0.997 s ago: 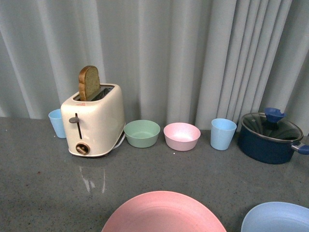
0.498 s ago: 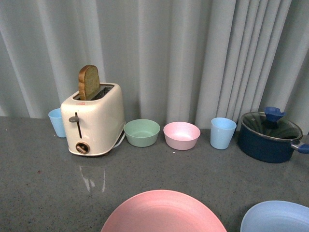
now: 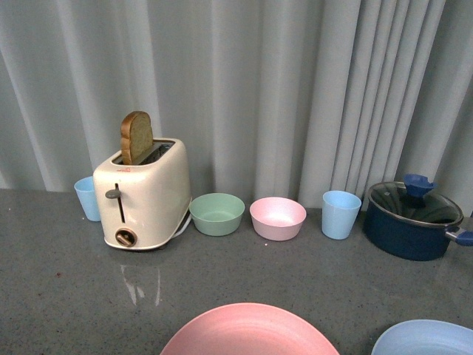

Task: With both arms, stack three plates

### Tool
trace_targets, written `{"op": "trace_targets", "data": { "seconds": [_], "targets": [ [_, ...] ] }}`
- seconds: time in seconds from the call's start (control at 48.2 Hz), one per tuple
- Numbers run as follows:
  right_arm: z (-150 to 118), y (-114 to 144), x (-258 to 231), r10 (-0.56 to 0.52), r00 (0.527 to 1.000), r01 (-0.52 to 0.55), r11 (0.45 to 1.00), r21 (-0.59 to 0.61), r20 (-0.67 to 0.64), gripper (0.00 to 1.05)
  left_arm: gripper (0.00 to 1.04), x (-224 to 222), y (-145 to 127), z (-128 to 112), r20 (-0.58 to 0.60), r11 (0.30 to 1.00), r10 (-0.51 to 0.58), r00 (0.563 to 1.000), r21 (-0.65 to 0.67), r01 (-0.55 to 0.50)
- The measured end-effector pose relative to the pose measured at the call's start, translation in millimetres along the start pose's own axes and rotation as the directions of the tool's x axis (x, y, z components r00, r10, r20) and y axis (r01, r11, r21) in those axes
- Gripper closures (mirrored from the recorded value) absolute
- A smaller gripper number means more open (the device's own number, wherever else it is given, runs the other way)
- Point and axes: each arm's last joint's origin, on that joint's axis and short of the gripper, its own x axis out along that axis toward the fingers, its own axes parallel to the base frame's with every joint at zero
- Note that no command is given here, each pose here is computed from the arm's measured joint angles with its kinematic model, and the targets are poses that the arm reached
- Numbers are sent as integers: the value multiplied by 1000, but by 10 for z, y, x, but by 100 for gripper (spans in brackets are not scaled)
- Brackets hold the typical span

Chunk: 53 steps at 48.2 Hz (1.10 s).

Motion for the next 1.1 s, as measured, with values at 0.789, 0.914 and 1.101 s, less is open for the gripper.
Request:
{"op": "trace_targets", "data": {
  "seconds": [0.789,0.914,1.101],
  "targets": [
    [0,0,0,0,1000,0,1000,0,0,7,101,-222,0,17,6,1000,0,1000,0,0],
    [0,0,0,0,1000,0,1000,0,0,7,101,-313,0,-28,-26,1000,0,1000,0,0],
    [0,0,0,0,1000,0,1000,0,0,7,96,-337,0,-10,0,1000,0,1000,0,0]
  ]
}}
